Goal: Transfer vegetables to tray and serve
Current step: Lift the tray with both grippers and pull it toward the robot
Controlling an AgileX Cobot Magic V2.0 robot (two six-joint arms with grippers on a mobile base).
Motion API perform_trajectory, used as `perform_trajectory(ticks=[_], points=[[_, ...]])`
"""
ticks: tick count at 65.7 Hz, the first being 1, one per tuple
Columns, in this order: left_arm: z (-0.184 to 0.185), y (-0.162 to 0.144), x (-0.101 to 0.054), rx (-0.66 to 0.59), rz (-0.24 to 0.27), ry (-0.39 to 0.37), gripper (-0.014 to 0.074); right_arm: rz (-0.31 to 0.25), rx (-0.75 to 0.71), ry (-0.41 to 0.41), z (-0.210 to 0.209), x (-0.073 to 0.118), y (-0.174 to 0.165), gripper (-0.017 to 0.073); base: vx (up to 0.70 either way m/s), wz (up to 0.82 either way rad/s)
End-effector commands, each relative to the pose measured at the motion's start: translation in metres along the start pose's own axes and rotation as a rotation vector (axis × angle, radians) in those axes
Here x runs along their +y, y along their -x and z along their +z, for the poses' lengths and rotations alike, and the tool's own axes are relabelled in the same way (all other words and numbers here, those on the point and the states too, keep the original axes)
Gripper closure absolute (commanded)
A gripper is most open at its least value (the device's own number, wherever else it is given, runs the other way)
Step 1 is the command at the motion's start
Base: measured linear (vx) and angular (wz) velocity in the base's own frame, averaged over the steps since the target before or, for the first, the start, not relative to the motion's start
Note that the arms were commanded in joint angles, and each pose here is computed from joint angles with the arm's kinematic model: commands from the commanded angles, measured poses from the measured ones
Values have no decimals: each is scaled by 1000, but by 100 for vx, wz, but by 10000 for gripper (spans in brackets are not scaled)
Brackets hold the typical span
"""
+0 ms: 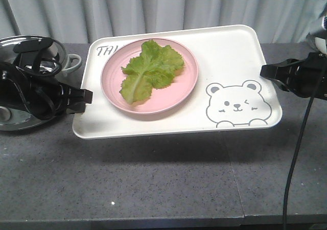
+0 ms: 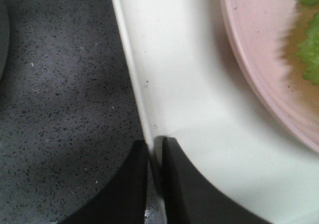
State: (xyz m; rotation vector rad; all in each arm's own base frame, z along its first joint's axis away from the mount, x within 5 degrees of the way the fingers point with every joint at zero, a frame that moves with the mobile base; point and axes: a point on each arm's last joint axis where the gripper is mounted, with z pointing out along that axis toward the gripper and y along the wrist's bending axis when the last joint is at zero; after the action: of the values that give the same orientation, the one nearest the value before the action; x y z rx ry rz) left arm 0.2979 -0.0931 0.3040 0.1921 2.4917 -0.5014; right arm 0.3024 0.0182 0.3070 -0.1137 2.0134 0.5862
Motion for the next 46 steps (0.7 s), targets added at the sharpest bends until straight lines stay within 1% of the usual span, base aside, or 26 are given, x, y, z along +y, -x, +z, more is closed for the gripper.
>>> perform_trajectory(ticks=[1, 46], points=[[-20, 11, -18, -105, 18, -71, 601, -30, -35, 88, -11, 18, 13, 482, 0, 0], [-20, 10, -18, -99, 18, -72, 601, -30, -35, 89, -11, 18, 13, 482, 0, 0]])
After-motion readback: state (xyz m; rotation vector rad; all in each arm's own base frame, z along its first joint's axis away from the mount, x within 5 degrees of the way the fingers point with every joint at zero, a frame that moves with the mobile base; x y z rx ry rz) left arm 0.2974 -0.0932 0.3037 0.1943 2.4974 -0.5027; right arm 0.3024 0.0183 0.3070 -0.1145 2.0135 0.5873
